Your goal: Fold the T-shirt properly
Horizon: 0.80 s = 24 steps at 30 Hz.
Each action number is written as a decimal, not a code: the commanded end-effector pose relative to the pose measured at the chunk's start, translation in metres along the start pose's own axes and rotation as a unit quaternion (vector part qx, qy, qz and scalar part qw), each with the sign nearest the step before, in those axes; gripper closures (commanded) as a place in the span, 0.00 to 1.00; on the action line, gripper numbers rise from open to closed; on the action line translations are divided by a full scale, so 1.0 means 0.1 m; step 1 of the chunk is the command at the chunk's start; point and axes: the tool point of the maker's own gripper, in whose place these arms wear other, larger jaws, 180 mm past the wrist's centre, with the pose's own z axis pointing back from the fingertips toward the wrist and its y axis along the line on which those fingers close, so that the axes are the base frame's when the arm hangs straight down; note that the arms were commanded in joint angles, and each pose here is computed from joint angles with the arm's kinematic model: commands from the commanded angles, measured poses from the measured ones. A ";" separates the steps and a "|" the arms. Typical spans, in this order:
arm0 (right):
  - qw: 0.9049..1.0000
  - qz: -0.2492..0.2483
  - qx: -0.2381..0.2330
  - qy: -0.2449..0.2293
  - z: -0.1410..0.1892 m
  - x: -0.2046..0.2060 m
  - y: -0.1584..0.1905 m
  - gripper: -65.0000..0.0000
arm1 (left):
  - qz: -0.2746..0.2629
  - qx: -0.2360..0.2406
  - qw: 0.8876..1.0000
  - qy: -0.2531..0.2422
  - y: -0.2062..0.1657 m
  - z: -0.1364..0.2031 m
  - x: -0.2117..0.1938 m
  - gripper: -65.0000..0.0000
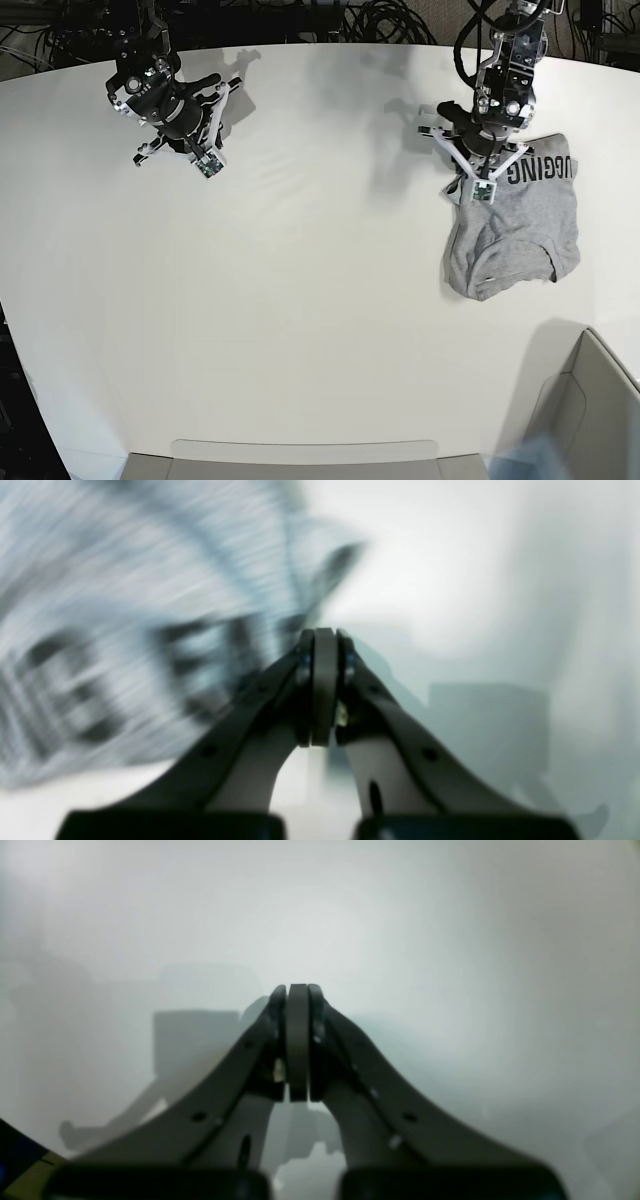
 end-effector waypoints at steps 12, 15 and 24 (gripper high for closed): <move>0.989 0.010 0.000 -0.149 0.32 0.54 0.12 1.00 | 0.029 0.016 0.995 -0.090 0.09 0.56 0.37 1.00; 0.987 0.006 0.011 -0.161 0.36 0.49 0.22 1.00 | 0.046 -0.001 0.994 -0.097 -0.08 0.69 0.33 1.00; 0.992 -0.029 0.098 -0.071 0.59 -0.46 0.77 1.00 | 0.056 0.041 0.997 -0.035 0.18 0.93 -0.49 1.00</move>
